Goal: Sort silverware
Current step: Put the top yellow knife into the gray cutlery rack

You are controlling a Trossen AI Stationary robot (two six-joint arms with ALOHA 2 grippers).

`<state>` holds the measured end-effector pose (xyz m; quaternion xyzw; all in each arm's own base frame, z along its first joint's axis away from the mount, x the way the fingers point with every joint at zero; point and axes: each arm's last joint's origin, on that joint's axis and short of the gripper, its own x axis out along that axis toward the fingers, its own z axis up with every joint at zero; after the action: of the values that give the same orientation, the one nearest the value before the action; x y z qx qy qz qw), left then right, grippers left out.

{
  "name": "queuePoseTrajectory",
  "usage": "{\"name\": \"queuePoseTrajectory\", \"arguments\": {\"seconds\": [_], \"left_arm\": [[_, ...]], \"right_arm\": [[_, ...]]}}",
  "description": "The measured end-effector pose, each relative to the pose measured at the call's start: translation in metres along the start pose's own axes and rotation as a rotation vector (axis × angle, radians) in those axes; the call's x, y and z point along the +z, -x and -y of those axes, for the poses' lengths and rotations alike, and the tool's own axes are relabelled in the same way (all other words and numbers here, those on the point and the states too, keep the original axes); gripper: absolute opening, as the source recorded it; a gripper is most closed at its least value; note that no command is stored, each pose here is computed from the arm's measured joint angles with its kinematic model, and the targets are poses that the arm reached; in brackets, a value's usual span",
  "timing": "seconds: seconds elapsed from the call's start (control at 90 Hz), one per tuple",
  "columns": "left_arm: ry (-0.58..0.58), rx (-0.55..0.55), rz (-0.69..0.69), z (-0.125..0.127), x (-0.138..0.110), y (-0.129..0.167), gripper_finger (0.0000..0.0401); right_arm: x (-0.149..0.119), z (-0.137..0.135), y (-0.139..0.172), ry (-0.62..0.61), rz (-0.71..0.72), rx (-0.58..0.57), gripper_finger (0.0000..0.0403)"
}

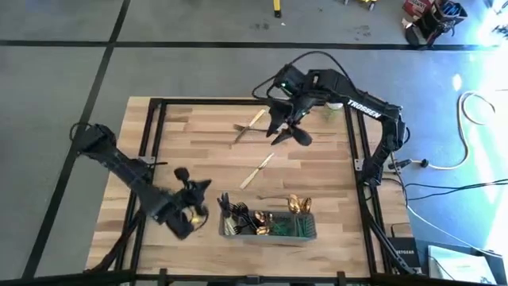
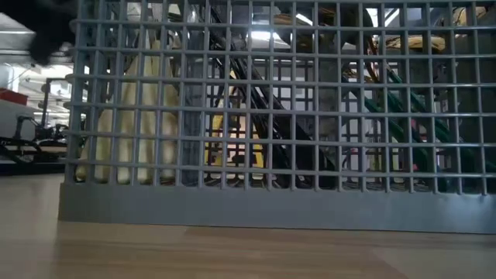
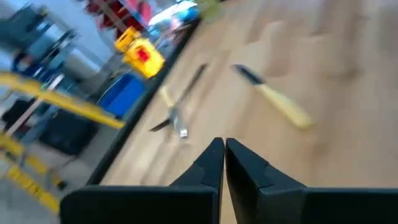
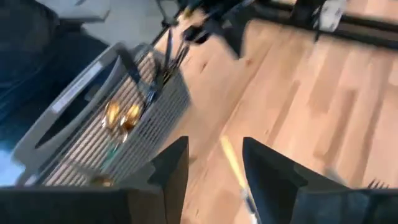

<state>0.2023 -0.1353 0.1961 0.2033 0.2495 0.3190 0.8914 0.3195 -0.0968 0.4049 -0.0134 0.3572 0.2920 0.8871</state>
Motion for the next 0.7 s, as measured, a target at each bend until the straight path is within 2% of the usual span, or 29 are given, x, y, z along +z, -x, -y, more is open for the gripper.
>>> {"name": "queuePoseTrajectory", "arguments": {"seconds": [0.156, 0.211, 0.256, 0.344, 0.389, 0.522, 0.622, 0.7], "left_arm": [[0.043, 0.035, -0.104, -0.028, 0.003, -0.026, 0.0000], [0.039, -0.006, -0.135, -0.035, 0.007, -0.036, 0.0000], [0.022, -0.083, -0.150, -0.039, 0.012, -0.044, 0.0000], [0.050, -0.267, -0.099, -0.051, 0.024, -0.062, 0.0000], [0.079, -0.320, -0.051, -0.059, 0.030, -0.071, 0.0000], [0.136, -0.284, 0.044, -0.094, 0.037, -0.104, 0.0000], [0.266, -0.263, 0.030, -0.132, 0.030, -0.137, 0.0000], [0.378, -0.335, 0.030, -0.161, 0.017, -0.164, 0.0000]], "right_arm": [[-0.016, 0.013, 0.010, 0.018, -0.035, -0.026, 0.0133], [-0.024, 0.020, 0.015, 0.006, -0.046, -0.041, 0.0133], [-0.032, 0.026, 0.017, -0.003, -0.054, -0.045, 0.0133], [-0.050, 0.038, 0.021, -0.038, -0.070, -0.057, 0.0133], [-0.059, 0.044, 0.022, -0.068, -0.075, -0.058, 0.0133], [-0.085, 0.055, 0.028, -0.188, -0.074, -0.057, 0.0130], [-0.096, 0.052, 0.043, -0.245, -0.031, -0.070, 0.0118], [-0.101, 0.049, 0.052, -0.240, 0.028, -0.084, 0.0108]]}}
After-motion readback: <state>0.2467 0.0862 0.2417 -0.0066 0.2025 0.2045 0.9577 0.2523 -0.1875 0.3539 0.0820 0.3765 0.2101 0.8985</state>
